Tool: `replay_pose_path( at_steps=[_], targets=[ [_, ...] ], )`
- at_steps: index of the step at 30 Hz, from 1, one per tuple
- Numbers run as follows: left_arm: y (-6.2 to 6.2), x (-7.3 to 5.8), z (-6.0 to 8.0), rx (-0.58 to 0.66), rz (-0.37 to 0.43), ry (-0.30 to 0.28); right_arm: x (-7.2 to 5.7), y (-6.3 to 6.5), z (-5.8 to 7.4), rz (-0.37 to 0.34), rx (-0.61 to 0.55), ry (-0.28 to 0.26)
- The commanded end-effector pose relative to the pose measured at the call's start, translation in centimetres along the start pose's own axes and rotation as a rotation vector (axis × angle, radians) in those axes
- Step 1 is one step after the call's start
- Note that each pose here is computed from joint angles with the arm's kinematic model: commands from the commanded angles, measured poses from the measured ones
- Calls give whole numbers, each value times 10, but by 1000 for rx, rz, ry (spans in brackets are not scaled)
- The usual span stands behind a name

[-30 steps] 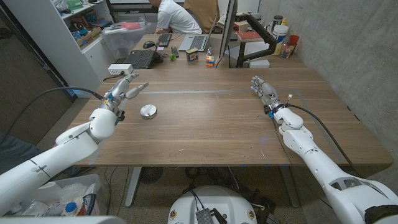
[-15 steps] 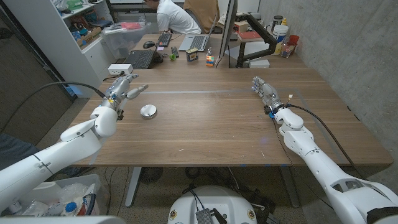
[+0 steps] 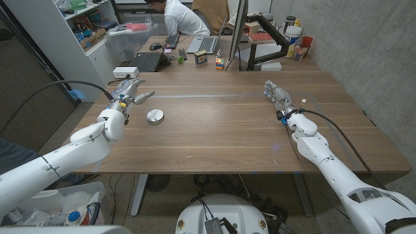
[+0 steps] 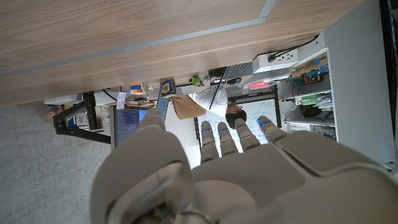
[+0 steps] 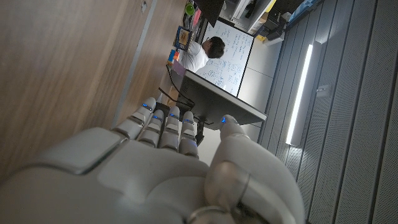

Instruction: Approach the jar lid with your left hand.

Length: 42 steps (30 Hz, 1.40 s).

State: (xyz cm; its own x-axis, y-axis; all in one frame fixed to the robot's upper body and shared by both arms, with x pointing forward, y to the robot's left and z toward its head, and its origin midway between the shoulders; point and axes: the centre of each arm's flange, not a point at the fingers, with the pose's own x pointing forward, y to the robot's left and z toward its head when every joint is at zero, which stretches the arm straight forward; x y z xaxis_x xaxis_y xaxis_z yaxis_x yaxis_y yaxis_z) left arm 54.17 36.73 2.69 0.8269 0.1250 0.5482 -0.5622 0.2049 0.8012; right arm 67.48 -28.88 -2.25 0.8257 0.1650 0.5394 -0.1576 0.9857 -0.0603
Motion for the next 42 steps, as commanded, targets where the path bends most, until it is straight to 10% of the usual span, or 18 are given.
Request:
replay_pose_path(
  at_steps=[1, 42],
  targets=[
    [-5, 10, 3, 81, -19, 26, -1, -1, 0, -6, -3, 1],
    [-54, 20, 18, 116, -98, 21, -1, -10, 2, -3, -10, -5]
  ],
)
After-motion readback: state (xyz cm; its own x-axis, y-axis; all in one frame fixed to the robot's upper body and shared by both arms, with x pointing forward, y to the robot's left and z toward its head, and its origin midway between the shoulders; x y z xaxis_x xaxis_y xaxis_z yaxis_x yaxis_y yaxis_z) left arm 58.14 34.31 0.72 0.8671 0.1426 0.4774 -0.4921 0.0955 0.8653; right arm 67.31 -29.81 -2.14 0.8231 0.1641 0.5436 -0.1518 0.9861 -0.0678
